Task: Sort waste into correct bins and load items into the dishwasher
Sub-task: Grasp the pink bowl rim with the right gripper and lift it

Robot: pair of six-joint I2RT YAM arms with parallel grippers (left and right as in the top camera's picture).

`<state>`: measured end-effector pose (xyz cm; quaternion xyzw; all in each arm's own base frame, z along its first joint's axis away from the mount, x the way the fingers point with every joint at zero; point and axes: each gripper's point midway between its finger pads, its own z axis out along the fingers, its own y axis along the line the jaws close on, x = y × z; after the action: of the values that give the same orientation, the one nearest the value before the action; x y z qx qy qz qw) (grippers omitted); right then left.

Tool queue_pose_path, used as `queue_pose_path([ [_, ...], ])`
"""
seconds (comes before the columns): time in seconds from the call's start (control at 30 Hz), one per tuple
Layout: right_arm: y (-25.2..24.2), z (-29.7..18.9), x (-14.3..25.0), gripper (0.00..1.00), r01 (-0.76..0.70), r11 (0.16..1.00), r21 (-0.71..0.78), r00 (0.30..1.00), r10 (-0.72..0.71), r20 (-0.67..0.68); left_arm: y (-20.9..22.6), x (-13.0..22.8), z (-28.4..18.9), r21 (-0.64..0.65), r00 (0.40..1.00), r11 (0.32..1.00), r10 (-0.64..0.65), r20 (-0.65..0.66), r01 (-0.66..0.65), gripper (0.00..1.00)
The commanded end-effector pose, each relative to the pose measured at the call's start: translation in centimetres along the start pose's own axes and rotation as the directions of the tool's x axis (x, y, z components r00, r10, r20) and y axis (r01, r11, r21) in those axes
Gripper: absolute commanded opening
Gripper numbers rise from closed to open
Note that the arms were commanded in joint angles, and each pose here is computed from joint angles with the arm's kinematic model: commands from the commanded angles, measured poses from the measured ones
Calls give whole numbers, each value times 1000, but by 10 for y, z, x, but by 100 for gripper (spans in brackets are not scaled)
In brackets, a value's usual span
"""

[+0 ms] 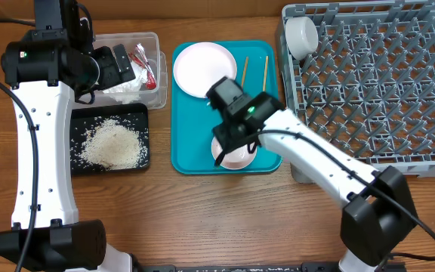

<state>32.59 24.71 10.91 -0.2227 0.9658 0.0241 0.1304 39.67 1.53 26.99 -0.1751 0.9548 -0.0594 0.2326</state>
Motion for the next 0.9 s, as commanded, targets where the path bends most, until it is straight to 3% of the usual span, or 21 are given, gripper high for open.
queue_pose_path([
  [0.0,-41,1,1,60,-202,978,48,979,203,-22,-2,-1,-2,-5,1000,1000,-3,10,3,100],
  [0.2,-53,24,30,48,-255,964,-74,959,242,-144,-2,-1,-2,-5,1000,1000,-3,10,3,100],
  [0.87,-36,50,42,44,-158,977,-145,981,138,-133,-2,-1,-2,-5,1000,1000,-3,10,3,100],
])
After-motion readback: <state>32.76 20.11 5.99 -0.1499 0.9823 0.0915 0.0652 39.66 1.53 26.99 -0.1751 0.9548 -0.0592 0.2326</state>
